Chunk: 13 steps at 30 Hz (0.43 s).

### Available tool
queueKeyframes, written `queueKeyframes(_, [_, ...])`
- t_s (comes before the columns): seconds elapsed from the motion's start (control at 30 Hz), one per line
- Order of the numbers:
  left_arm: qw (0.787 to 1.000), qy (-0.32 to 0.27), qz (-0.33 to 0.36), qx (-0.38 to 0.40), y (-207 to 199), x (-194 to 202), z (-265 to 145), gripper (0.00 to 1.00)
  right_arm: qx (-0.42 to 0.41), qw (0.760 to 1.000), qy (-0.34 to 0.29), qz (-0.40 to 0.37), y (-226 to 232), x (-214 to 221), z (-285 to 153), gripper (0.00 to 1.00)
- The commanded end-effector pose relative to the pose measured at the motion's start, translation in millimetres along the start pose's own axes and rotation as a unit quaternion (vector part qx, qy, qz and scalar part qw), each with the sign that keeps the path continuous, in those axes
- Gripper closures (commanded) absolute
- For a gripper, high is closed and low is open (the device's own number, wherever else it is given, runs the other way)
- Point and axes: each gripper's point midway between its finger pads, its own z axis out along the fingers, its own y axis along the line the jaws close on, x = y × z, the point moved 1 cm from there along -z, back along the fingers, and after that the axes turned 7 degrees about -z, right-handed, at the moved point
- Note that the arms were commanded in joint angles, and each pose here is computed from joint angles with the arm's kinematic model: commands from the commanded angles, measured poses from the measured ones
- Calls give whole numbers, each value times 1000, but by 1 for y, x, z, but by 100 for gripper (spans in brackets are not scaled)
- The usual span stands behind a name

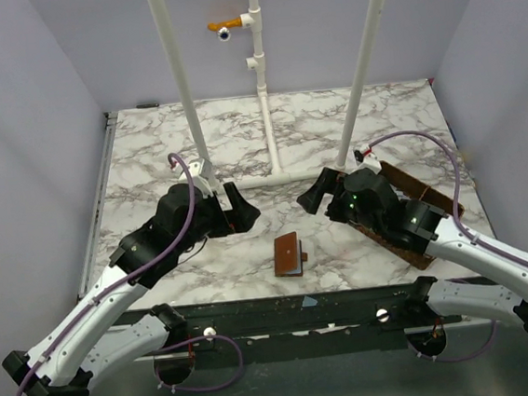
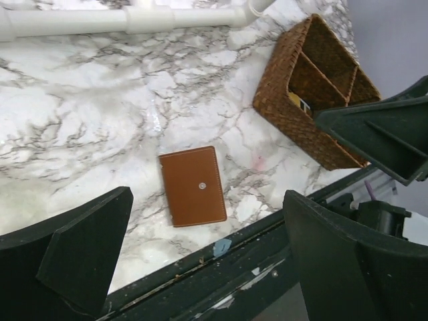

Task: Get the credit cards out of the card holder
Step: Reset both arms

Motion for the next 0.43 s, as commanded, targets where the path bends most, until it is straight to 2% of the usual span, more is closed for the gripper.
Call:
queueKeyframes(0.0, [998, -16, 26, -52, 21, -9, -19, 2, -8, 999, -32, -8, 5, -18, -13, 0])
queueKeyframes(0.4, [998, -23, 16, -56, 28, -7, -23, 2, -12, 998, -55, -11, 6, -31, -22, 0])
